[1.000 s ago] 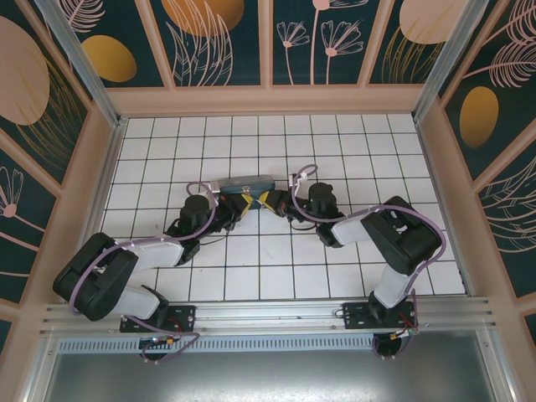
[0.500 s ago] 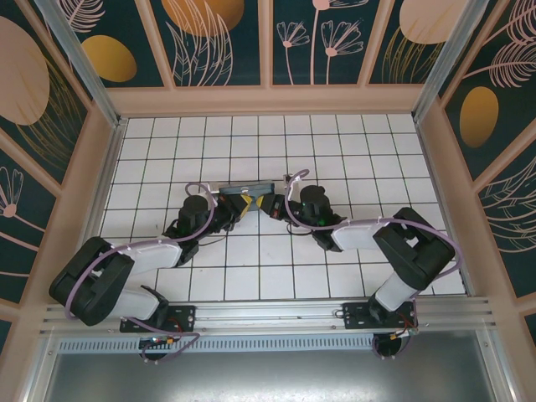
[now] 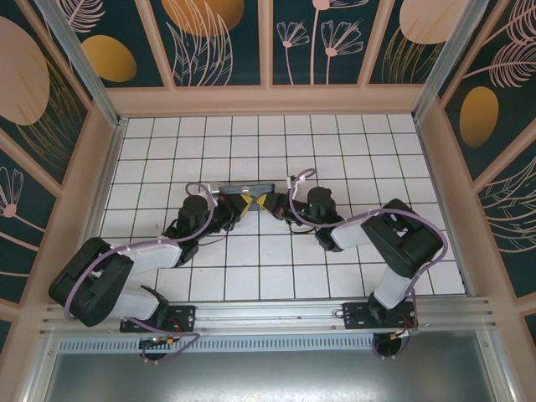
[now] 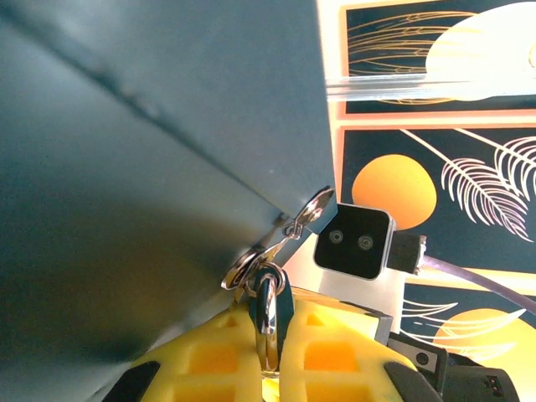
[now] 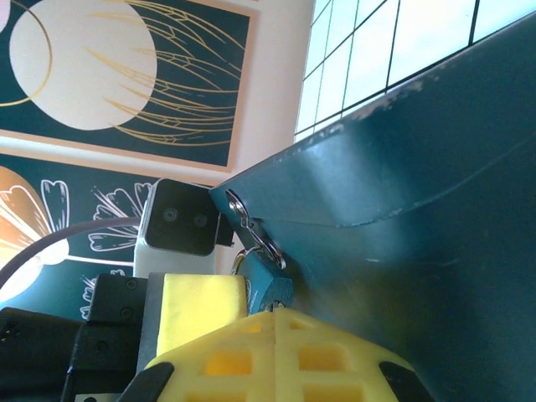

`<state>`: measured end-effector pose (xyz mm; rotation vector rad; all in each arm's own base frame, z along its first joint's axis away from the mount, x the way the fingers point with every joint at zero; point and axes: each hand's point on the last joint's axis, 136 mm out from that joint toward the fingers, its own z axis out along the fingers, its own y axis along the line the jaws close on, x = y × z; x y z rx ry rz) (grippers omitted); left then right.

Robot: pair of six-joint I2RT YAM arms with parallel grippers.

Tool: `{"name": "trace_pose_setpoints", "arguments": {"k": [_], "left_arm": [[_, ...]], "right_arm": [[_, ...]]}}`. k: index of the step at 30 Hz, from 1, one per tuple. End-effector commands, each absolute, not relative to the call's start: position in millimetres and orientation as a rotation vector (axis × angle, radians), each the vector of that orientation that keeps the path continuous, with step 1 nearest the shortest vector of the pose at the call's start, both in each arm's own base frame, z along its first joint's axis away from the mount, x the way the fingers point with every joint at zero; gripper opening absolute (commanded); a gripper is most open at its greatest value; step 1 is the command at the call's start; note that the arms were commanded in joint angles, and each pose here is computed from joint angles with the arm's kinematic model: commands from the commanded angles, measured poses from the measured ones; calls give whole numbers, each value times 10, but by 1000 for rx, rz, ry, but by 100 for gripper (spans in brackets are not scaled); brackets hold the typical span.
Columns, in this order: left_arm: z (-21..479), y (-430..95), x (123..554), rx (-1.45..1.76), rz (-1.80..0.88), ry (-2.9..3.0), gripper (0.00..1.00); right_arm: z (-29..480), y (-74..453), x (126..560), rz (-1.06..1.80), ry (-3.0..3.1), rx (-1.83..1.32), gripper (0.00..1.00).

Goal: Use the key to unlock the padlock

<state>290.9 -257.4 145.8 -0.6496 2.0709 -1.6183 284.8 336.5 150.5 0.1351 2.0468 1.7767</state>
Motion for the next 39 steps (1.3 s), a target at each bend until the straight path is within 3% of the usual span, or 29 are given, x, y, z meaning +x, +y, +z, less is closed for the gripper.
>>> {"name": "trace_pose_setpoints", "arguments": {"k": [1,17,39], "left_arm": [[1820,-2937,2451,-317,-1873,2098,0],[1875,-2935,2395,-248,-1868,2089,0],[2182,-2903,2163,-73,-1938,2025,0]], "right_arm": [[1807,3322,2949,1855,1897,132,0],[1680,3308,2971,1962,1918,221,0],[1573,3504,2754,1997,2050,28,0]]}}
